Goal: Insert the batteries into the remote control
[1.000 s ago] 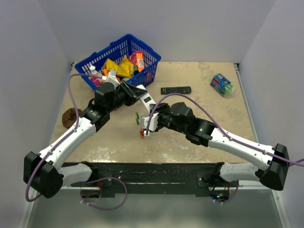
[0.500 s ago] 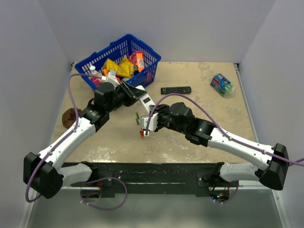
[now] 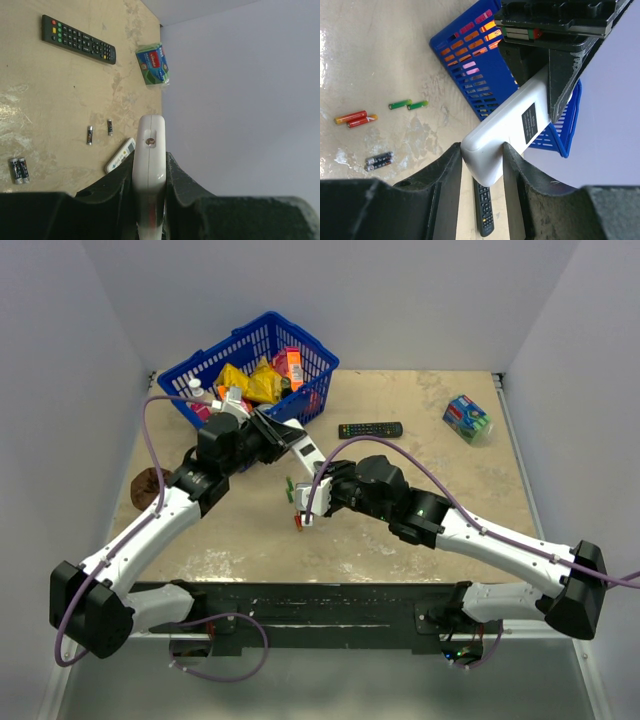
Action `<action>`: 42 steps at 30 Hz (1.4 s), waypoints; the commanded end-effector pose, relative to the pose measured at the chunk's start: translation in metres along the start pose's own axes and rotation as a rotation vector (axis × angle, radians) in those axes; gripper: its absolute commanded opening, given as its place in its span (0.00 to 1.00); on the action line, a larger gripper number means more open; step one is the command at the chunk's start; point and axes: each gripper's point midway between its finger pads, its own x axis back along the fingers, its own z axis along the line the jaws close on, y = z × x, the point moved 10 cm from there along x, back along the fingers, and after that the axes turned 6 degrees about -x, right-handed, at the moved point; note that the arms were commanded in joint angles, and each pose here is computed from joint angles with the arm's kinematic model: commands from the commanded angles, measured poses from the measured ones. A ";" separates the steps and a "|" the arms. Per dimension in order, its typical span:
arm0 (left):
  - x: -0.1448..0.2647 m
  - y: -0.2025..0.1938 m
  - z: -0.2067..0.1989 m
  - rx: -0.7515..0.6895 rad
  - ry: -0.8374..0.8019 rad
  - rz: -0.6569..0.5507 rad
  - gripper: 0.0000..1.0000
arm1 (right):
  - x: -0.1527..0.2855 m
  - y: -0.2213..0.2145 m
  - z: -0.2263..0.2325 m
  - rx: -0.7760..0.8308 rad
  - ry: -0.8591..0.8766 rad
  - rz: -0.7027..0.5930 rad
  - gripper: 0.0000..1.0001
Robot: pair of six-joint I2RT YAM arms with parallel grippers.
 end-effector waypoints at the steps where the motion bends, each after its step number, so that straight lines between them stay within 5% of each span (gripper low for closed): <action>1: 0.030 0.026 -0.062 -0.001 -0.302 -0.080 0.00 | -0.003 -0.021 0.033 -0.045 0.170 0.084 0.12; 9: 0.028 0.045 -0.051 0.026 -0.259 -0.155 0.00 | 0.004 -0.020 0.036 -0.065 0.195 0.072 0.12; 16: 0.023 0.047 -0.051 0.046 -0.278 -0.146 0.00 | 0.002 -0.017 0.036 -0.090 0.188 0.047 0.02; 21: 0.023 0.045 -0.042 0.002 -0.280 -0.181 0.00 | 0.012 -0.004 0.025 -0.225 0.095 -0.022 0.11; 23: 0.026 0.043 -0.034 -0.031 -0.292 -0.231 0.00 | 0.021 0.007 0.014 -0.412 -0.030 -0.071 0.24; 24: 0.027 0.042 -0.030 -0.062 -0.280 -0.251 0.00 | 0.024 0.010 0.009 -0.492 -0.082 -0.076 0.46; 26: 0.030 0.038 -0.018 -0.093 -0.282 -0.306 0.00 | 0.032 0.019 -0.002 -0.772 -0.218 -0.081 0.62; 31: 0.042 0.032 -0.004 -0.161 -0.340 -0.416 0.00 | 0.041 0.039 -0.009 -1.318 -0.365 -0.130 0.71; 33: 0.043 0.028 0.004 -0.192 -0.343 -0.427 0.00 | 0.041 0.041 -0.011 -1.459 -0.415 -0.152 0.87; 37: 0.052 0.026 0.005 -0.229 -0.398 -0.478 0.00 | 0.031 0.047 -0.009 -1.812 -0.468 -0.171 0.87; 42: 0.055 0.025 0.004 -0.290 -0.426 -0.490 0.00 | 0.012 0.055 -0.006 -1.999 -0.427 -0.141 0.82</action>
